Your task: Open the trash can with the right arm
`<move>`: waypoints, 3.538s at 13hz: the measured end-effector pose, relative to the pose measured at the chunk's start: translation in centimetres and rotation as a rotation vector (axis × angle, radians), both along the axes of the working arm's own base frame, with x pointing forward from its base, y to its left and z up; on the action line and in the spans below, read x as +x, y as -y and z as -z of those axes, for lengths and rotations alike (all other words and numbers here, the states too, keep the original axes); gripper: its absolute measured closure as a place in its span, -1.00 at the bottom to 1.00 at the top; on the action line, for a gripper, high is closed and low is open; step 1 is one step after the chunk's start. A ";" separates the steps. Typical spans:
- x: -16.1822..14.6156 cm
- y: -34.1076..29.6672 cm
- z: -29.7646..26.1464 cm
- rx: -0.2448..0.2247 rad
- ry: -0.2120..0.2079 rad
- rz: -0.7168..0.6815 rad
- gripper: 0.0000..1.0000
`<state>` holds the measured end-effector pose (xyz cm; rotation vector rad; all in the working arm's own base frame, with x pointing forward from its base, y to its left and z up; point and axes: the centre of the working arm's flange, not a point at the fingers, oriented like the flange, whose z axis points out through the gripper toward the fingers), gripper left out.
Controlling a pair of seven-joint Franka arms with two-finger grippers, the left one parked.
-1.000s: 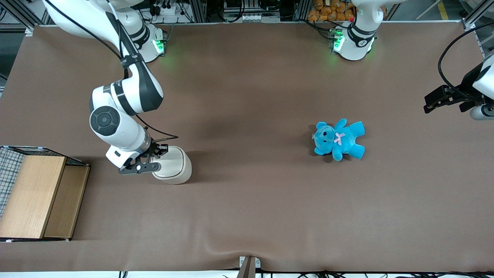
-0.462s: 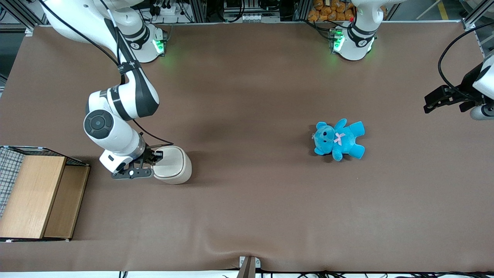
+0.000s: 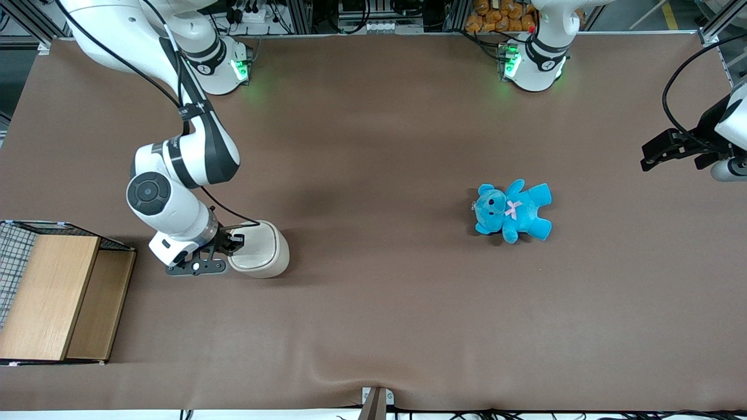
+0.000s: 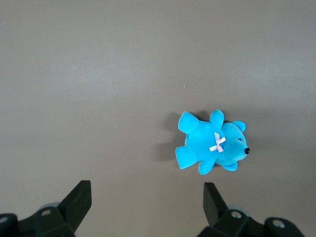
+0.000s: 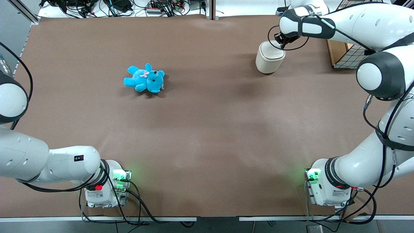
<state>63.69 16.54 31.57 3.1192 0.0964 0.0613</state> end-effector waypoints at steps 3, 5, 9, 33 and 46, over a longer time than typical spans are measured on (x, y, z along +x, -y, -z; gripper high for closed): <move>0.0 -0.1 0.0 -0.003 0.007 0.003 0.98; 0.0 -0.2 0.0 -0.007 0.010 0.002 0.98; 0.0 -0.4 0.1 -0.008 0.011 0.007 0.98; -0.9 0.4 -23.6 0.042 0.017 0.077 -0.97; -8.3 13.0 -33.9 0.042 -0.010 0.066 -1.00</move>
